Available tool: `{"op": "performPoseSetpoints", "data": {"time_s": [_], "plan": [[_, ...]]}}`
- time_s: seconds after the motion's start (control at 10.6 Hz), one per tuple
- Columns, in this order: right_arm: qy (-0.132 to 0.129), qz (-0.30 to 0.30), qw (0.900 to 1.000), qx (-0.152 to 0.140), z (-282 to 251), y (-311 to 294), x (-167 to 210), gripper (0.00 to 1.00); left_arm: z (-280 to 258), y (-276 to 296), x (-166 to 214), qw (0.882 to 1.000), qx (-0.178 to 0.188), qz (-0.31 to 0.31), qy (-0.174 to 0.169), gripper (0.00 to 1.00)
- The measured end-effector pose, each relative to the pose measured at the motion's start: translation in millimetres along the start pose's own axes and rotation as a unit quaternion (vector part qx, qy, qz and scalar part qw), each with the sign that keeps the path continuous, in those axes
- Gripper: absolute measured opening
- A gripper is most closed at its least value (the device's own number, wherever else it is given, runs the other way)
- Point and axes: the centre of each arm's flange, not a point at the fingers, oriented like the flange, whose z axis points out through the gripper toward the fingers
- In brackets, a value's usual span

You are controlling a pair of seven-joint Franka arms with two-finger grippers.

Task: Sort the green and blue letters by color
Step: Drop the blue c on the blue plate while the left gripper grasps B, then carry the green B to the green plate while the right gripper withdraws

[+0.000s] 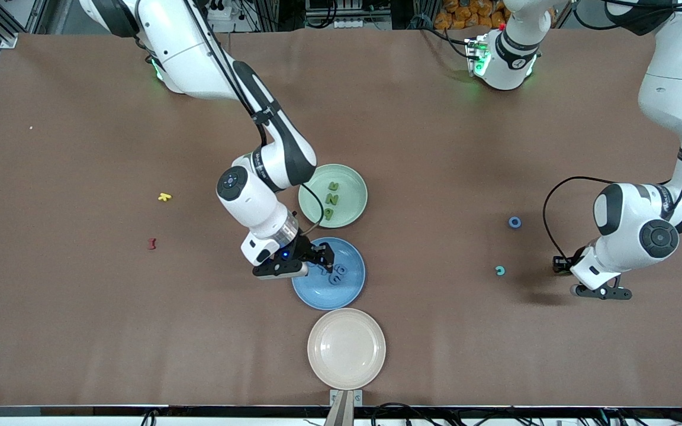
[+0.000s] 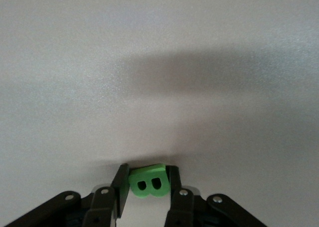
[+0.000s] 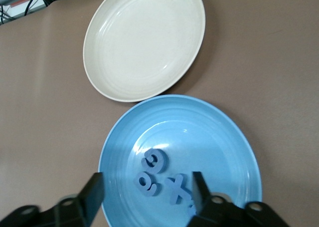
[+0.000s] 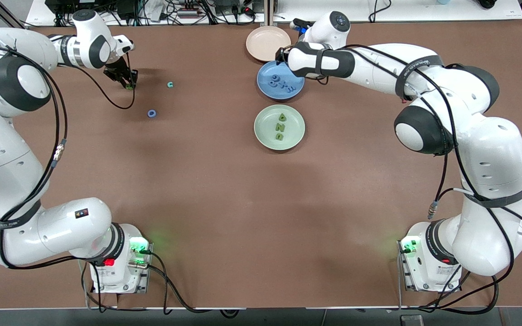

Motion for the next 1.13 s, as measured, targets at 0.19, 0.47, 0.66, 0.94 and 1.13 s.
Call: {"op": "performPoseSetpoints", "data": {"time_s": [0.19, 0.47, 0.66, 0.94, 1.13], "plan": [[-0.003, 0.000, 1.000, -0.004, 3, 5, -2, 1.00, 0, 0, 0, 1.000, 0.000, 0.000, 0.000, 0.36], [-0.011, -0.005, 0.999, -0.032, 8, 42, 3, 1.00, -10, 11, 7, 1.000, -0.004, 0.006, 0.013, 0.36], [-0.036, -0.020, 0.998, -0.052, 3, 80, 11, 1.00, -47, 47, 20, 0.999, -0.015, 0.009, 0.037, 0.36], [-0.078, -0.052, 0.993, -0.075, -38, 154, 30, 1.00, -99, 109, 28, 0.997, -0.033, 0.023, 0.065, 0.36], [-0.104, -0.071, 0.987, -0.098, -74, 226, 34, 1.00, -117, 157, 27, 0.996, -0.050, 0.019, 0.066, 0.36]]}}
